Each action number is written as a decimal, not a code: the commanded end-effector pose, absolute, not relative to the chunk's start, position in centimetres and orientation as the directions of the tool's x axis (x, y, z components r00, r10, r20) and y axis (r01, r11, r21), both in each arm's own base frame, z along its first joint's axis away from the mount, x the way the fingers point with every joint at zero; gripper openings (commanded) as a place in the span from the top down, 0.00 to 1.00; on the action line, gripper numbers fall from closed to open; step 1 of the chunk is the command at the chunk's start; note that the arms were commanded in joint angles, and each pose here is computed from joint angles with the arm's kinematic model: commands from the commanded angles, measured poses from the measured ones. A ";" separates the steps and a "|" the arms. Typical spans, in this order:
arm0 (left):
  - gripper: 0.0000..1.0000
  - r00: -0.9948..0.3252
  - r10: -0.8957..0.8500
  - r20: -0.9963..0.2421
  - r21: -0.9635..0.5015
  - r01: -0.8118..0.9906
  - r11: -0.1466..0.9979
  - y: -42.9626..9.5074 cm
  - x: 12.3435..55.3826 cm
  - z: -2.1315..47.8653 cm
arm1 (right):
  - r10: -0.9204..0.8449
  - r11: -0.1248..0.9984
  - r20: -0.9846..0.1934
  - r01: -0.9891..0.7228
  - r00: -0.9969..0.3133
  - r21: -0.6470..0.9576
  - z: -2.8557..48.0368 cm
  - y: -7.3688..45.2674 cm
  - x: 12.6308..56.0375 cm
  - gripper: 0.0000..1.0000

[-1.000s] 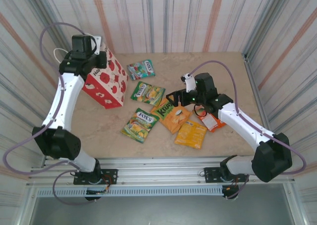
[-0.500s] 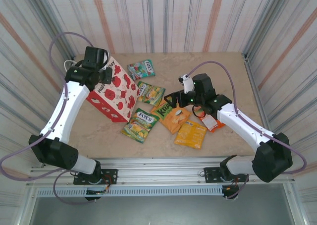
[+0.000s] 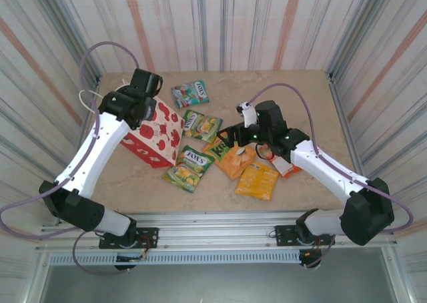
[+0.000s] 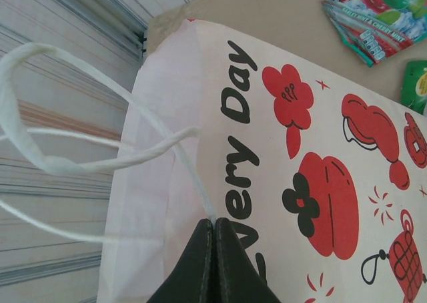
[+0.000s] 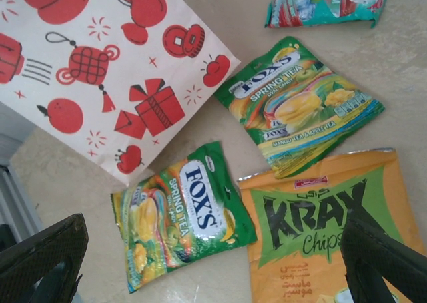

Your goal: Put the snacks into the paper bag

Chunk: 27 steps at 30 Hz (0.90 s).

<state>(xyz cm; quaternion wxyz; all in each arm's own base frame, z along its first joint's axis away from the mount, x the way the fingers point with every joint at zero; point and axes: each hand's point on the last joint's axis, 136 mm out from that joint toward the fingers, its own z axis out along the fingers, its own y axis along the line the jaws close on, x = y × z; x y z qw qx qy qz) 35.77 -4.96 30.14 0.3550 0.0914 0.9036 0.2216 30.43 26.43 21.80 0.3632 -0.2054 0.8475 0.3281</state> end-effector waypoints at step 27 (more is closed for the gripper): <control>0.91 -0.728 0.392 -0.563 0.530 0.046 0.847 -5.8 33.6 29.0 | -0.102 0.664 -0.749 -0.605 -0.655 0.439 22.3 29.2 30.9 0.01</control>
